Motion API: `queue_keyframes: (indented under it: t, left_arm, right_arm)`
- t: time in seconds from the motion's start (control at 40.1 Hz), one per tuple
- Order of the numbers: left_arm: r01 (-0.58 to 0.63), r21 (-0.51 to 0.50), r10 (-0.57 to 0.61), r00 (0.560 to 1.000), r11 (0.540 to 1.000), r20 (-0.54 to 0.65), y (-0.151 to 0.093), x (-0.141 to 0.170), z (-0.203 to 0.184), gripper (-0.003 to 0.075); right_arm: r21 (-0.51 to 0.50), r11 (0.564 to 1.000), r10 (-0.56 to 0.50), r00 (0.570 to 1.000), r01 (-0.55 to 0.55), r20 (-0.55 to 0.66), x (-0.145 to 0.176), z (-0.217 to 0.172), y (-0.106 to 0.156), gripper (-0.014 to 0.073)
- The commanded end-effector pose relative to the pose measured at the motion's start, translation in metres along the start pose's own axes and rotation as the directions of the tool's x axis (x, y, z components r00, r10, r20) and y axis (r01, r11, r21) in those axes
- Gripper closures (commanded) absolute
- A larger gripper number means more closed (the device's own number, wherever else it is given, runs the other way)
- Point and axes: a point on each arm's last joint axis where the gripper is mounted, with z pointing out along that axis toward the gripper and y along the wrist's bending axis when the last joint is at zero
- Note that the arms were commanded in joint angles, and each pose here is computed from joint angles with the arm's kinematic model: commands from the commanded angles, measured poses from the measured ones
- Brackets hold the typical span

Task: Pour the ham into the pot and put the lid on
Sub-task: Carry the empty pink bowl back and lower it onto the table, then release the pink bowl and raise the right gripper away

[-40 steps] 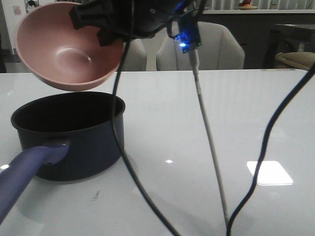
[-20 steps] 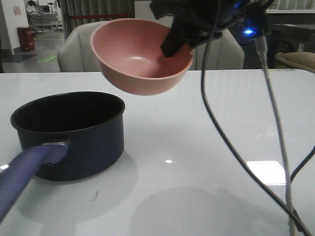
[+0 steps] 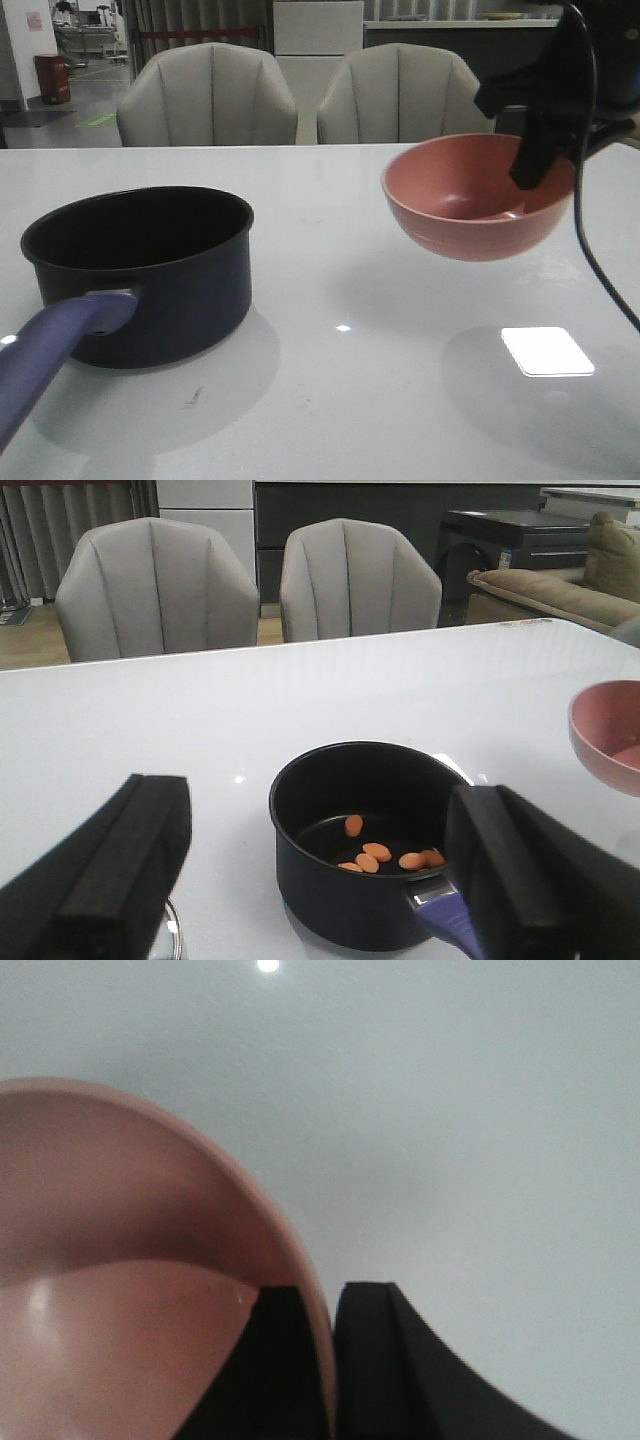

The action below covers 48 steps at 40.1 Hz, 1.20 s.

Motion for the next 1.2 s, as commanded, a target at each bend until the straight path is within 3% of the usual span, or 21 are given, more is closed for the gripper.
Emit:
queue_keyframes:
  t: [0.0,0.174,0.548,0.673,0.922,1.171]
  left_arm:
    - [0.015,0.009,-0.015,0.995,1.000,0.094,-0.001,-0.015,-0.002,0.0158]
    - [0.015,0.009,-0.015,0.995,1.000,0.094,-0.001,-0.015,-0.002,0.0158]
    - [0.015,0.009,-0.015,0.995,1.000,0.094,-0.001,-0.015,-0.002,0.0158]
    - [0.015,0.009,-0.015,0.995,1.000,0.094,-0.001,-0.015,-0.002,0.0158]
    - [0.015,0.009,-0.015,0.995,1.000,0.094,-0.001,-0.015,-0.002,0.0158]
    - [0.015,0.009,-0.015,0.995,1.000,0.094,-0.001,-0.015,-0.002,0.0158]
  right_arm:
    - [0.028,0.999,0.038,0.998,-0.039,0.049,-0.008,-0.007,-0.013,0.0458]
    - [0.034,0.995,0.097,0.995,-0.096,-0.011,-0.003,0.013,-0.027,0.0458]
    - [-0.006,0.985,0.173,0.984,-0.173,-0.037,-0.001,0.038,-0.026,0.0452]
    - [-0.005,0.985,0.172,0.984,-0.172,-0.038,-0.001,0.038,-0.027,0.0393]
    - [0.010,0.990,0.138,0.990,-0.137,-0.024,-0.002,0.038,-0.028,0.0193]
    - [0.077,0.997,0.017,0.996,-0.024,0.090,-0.012,-0.007,-0.030,0.0181]
